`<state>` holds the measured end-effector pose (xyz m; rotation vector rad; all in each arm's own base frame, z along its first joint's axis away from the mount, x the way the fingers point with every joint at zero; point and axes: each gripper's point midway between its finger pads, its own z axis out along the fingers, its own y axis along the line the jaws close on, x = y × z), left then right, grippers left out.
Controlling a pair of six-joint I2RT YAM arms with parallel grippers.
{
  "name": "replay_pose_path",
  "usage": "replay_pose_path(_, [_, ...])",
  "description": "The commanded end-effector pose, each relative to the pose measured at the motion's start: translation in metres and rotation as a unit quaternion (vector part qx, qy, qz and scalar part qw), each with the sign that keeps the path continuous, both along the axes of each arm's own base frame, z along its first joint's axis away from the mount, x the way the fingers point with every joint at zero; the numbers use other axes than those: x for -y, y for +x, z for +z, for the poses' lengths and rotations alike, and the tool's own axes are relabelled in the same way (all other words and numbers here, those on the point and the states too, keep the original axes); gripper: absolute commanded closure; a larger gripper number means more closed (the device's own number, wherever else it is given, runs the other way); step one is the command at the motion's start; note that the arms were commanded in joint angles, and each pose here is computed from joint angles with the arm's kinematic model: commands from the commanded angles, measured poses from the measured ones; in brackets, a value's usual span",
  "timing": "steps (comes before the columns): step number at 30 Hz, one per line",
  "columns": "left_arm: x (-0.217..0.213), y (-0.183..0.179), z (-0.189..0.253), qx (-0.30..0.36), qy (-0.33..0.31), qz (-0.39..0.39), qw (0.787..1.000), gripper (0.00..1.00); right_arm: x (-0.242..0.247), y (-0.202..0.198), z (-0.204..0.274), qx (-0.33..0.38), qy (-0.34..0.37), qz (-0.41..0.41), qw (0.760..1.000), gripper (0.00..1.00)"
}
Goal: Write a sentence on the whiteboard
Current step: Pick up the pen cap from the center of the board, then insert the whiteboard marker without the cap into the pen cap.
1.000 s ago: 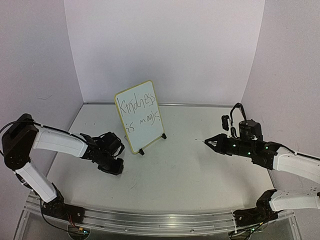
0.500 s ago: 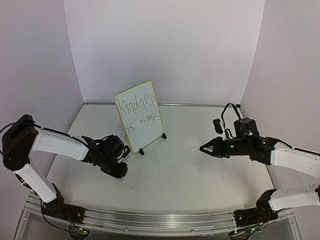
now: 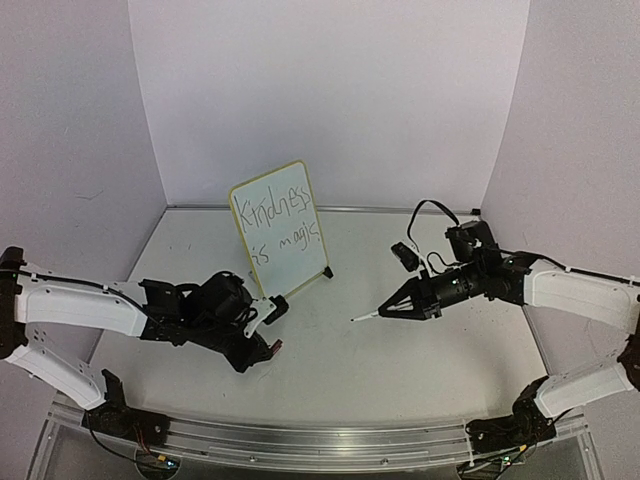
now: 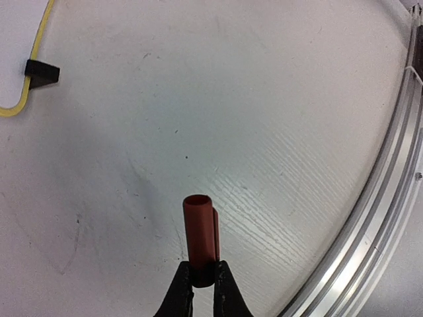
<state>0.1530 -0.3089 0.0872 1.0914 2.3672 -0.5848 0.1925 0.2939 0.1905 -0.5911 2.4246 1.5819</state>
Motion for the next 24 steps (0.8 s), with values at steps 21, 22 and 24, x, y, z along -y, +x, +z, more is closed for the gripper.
replay_pose_path(21, [0.072,-0.022,0.072,0.047,-0.078,-0.217,0.972,1.0,-0.033,-0.018,0.012,-0.052,0.016,0.095,0.994,1.0])
replay_pose_path(22, [0.072,-0.023,0.073,0.044,-0.08,-0.218,0.972,1.0,-0.034,-0.018,0.011,-0.052,0.015,0.097,0.994,1.0])
replay_pose_path(24, [0.073,-0.025,0.074,0.039,-0.086,-0.22,0.971,1.0,-0.038,-0.018,0.009,-0.051,0.012,0.101,0.993,1.0])
